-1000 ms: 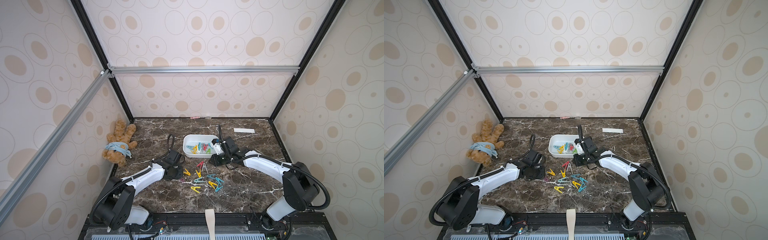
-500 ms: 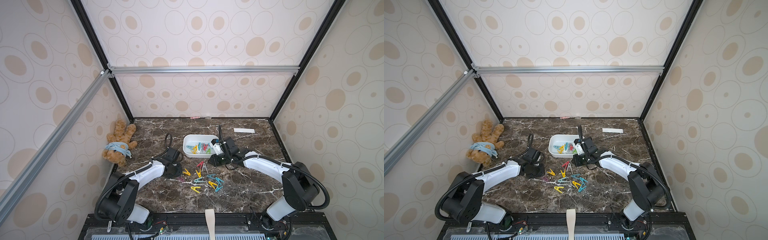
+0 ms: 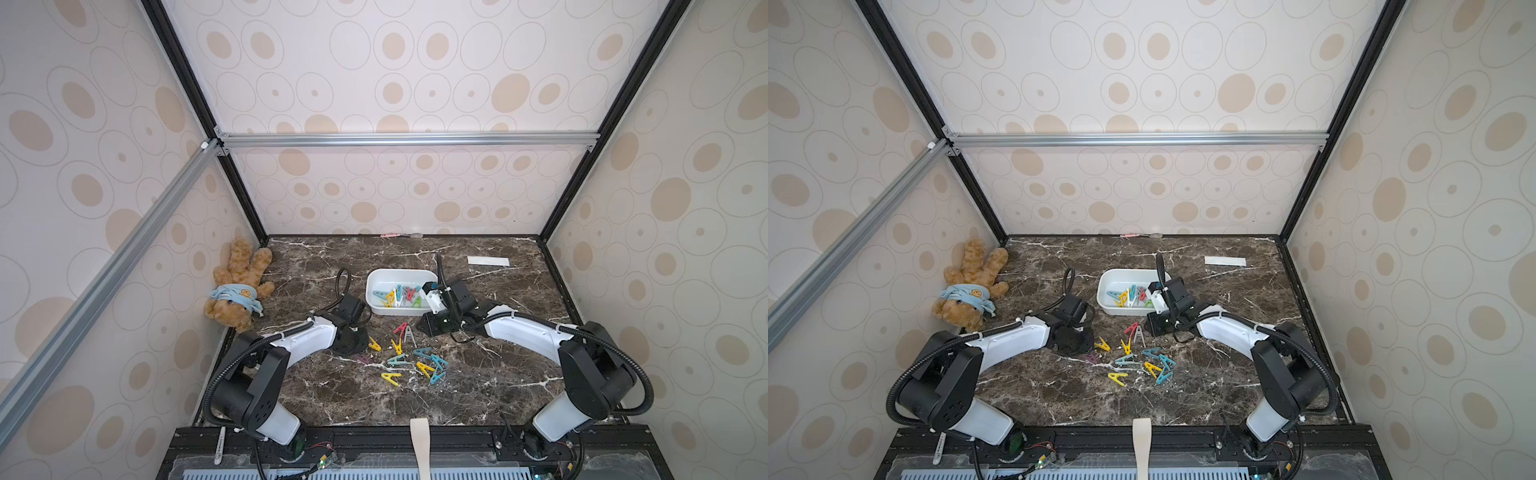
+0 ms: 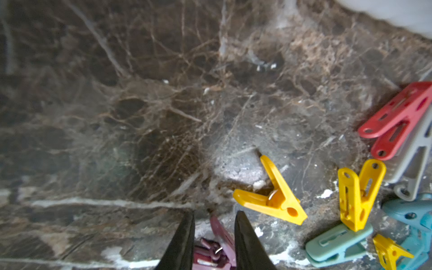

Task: Put the clothespins into the storage box
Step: Pick up the clothespin from the center of the board.

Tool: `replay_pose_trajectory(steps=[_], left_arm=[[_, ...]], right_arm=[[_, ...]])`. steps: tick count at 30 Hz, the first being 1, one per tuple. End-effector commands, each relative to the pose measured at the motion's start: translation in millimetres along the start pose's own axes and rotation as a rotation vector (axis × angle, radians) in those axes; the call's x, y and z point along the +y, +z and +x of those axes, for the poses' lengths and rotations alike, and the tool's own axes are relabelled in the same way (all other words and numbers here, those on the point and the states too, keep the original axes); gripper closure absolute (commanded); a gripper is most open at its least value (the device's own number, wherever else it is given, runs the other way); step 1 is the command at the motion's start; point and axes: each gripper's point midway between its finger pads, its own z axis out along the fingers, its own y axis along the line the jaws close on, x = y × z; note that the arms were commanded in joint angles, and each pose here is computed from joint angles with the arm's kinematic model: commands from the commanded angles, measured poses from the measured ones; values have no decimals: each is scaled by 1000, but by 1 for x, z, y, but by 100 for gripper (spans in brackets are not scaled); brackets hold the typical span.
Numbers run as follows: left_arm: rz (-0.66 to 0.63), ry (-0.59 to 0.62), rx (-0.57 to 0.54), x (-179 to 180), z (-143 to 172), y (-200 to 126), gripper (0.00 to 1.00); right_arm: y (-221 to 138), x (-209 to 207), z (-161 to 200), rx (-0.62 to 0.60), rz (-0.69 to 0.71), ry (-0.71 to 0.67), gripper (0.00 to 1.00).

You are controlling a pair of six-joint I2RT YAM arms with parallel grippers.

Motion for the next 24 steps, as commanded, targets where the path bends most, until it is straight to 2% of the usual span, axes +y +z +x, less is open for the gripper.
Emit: replay_pose_trajectory(steps=[1, 7, 16, 21, 24], left_arm=[[-22, 28, 6, -3, -1, 4, 70], [-53, 46, 21, -4, 5, 3, 75], [-111, 58, 20, 1, 17, -3, 71], [-108, 66, 18, -4, 17, -1, 74], [-103, 65, 12, -7, 14, 0, 82]], right_arm=[[5, -2, 6, 17, -6, -9, 82], [3, -3, 6, 12, 0, -14, 82], [3, -1, 4, 8, -7, -20, 82], [2, -2, 5, 5, -3, -24, 83], [1, -3, 8, 7, -1, -22, 83]])
